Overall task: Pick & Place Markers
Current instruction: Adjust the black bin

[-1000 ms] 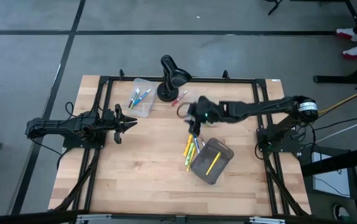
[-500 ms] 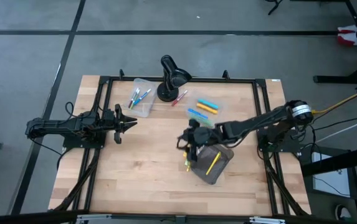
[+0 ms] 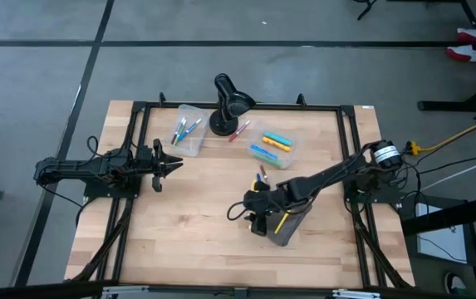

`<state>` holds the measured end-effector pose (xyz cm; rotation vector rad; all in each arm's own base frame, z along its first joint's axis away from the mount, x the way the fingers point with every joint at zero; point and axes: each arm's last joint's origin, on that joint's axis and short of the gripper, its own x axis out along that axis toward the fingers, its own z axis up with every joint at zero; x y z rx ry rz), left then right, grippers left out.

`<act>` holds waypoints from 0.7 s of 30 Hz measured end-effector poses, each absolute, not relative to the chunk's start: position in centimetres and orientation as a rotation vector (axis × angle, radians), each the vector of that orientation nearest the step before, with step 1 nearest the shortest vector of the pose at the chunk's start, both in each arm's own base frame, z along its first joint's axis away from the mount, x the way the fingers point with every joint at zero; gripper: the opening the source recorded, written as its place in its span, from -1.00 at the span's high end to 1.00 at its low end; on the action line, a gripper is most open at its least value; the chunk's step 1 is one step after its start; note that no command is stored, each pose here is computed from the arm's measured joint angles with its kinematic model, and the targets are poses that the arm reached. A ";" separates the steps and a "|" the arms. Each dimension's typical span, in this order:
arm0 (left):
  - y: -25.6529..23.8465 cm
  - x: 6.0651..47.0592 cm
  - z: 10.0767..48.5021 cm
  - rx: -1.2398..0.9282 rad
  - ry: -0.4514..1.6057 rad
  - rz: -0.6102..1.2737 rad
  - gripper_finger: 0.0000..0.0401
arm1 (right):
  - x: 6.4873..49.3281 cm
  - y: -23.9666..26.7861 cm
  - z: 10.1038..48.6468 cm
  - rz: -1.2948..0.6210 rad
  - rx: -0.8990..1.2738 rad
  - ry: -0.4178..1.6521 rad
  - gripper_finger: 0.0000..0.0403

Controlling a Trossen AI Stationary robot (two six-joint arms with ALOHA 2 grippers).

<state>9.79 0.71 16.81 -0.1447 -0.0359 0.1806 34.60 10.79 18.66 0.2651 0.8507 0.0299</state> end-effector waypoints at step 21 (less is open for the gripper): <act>0.7 9.8 16.8 -0.145 -0.036 0.181 0.64 | 29.1 12.6 23.1 -0.427 0.231 1.448 0.23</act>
